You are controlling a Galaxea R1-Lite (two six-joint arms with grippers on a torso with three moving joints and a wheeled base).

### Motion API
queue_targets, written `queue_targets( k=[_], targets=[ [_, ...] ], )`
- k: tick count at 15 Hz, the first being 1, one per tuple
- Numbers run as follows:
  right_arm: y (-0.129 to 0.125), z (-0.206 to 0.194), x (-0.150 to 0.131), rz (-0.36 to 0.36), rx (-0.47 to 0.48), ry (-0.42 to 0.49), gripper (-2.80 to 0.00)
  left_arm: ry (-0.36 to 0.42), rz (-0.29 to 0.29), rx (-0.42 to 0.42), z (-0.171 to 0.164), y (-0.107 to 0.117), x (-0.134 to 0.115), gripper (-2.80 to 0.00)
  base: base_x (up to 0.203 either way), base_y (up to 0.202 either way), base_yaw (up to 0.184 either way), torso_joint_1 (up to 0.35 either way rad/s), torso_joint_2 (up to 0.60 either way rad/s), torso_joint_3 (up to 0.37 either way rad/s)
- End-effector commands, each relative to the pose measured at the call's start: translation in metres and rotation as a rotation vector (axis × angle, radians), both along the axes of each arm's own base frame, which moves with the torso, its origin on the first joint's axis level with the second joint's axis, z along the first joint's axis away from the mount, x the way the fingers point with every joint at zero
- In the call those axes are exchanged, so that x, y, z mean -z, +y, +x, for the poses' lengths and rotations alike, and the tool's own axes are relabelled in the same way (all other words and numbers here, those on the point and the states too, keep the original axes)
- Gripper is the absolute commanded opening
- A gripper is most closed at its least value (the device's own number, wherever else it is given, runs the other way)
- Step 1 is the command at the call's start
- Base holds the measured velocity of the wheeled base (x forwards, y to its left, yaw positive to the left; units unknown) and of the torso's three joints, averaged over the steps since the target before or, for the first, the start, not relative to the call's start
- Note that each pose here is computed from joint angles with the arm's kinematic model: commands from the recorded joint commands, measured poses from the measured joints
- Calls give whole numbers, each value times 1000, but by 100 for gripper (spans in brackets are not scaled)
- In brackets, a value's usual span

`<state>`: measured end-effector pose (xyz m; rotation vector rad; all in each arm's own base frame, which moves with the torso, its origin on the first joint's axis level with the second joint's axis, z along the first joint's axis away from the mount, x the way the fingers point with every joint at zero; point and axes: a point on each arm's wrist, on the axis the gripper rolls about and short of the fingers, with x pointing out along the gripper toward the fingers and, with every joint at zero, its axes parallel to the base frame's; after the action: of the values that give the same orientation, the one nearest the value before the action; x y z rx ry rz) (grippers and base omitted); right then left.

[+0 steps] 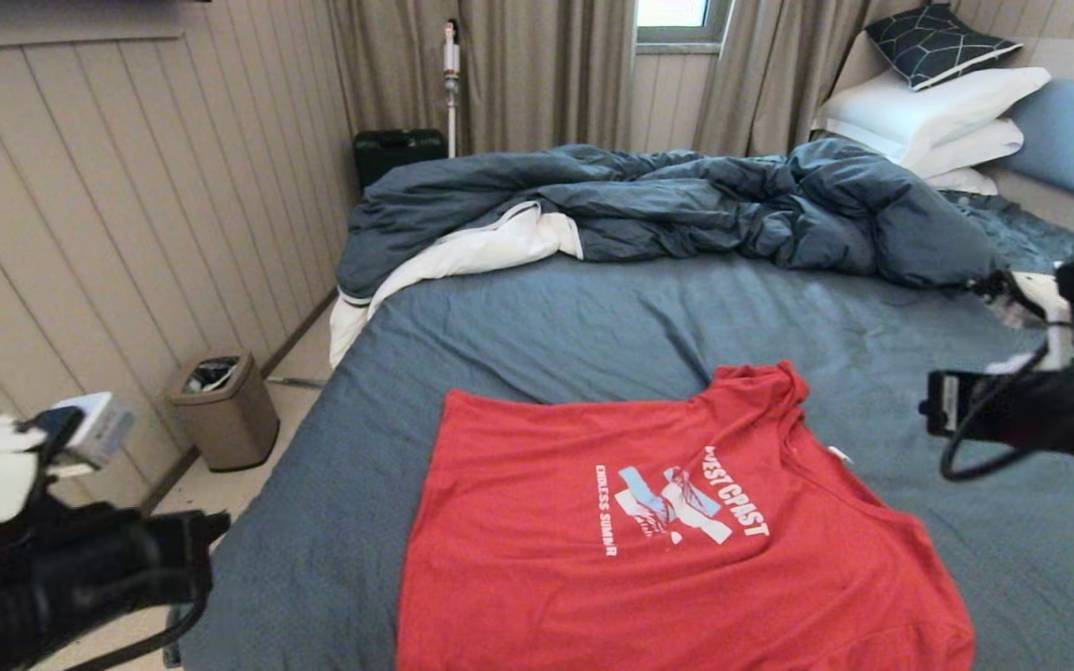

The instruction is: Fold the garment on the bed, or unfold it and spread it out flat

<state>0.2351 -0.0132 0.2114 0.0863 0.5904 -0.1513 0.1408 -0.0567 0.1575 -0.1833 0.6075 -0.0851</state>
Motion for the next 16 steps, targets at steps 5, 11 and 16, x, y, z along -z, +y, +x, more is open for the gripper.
queue_targets(
  k=[5,11,16],
  targets=[
    [7,-172,38,-14,9,-165,-280,-173,-37,-8,-119,53,25,-280,0,0,0,0,0,0],
    [12,-242,114,-21,15,-171,-280,-147,-18,-171,-172,71,83,-280,0,0,0,0,0,0],
    [12,-259,162,-19,-12,-216,-280,-141,117,-234,-174,59,126,-280,0,0,0,0,0,0]
  ],
)
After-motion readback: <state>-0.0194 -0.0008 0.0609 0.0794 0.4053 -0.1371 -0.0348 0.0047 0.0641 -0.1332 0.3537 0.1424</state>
